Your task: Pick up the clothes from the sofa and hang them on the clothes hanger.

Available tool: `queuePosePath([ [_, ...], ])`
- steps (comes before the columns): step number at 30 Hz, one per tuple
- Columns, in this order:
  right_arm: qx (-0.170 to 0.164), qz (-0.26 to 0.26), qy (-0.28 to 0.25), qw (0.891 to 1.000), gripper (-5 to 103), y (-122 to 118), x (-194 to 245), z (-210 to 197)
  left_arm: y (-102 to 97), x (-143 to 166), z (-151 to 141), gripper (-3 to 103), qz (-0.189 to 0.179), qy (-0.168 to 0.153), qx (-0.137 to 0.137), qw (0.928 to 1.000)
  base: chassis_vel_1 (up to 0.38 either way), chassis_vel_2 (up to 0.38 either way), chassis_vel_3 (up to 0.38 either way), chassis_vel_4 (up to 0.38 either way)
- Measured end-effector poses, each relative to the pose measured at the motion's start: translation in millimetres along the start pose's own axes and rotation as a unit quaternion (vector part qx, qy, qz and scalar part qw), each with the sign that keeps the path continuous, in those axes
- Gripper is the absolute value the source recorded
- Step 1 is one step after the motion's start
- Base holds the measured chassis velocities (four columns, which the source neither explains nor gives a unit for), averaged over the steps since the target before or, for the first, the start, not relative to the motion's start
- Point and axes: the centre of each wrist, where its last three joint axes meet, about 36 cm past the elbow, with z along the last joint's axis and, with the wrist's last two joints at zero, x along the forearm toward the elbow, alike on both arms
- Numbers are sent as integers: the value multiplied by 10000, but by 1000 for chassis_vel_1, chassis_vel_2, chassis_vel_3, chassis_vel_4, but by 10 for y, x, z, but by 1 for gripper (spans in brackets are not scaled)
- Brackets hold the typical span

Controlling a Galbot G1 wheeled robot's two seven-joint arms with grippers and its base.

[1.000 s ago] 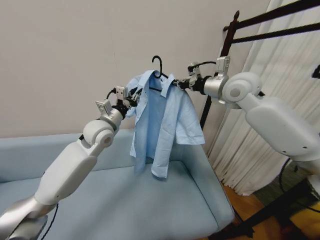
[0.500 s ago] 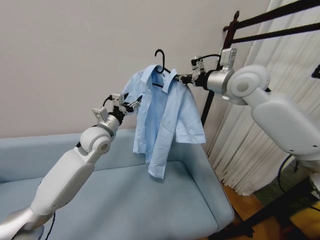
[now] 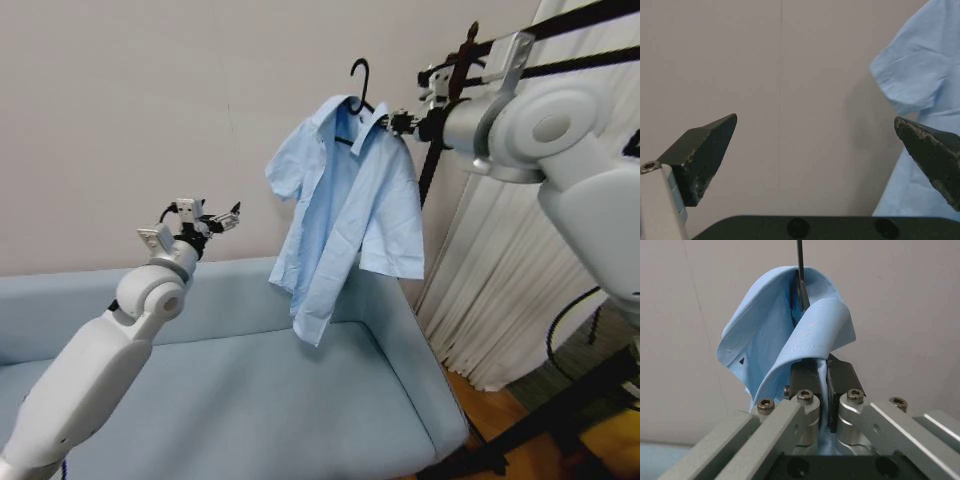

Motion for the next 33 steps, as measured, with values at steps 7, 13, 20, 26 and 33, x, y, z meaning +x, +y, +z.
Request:
queuePosePath([
  [7,-261,586,-116,9979,2,-20,162,-466,180,83,25,100,-239,25,46,9997,0,0,0,0],
  [13,-477,918,-70,9946,2,-73,206,-683,236,108,79,100,-333,78,100,9994,0,0,0,0],
  [20,-900,1805,-1,9795,2,-231,12,-887,291,120,141,100,-427,104,154,9989,0,0,0,0],
  [26,-1087,2606,-270,9589,2,-177,-241,-837,281,109,204,100,-460,102,212,9987,0,0,0,0],
  [33,-1041,3449,-303,9324,2,-49,-630,-609,193,91,273,100,-401,115,281,9987,0,0,0,0],
])
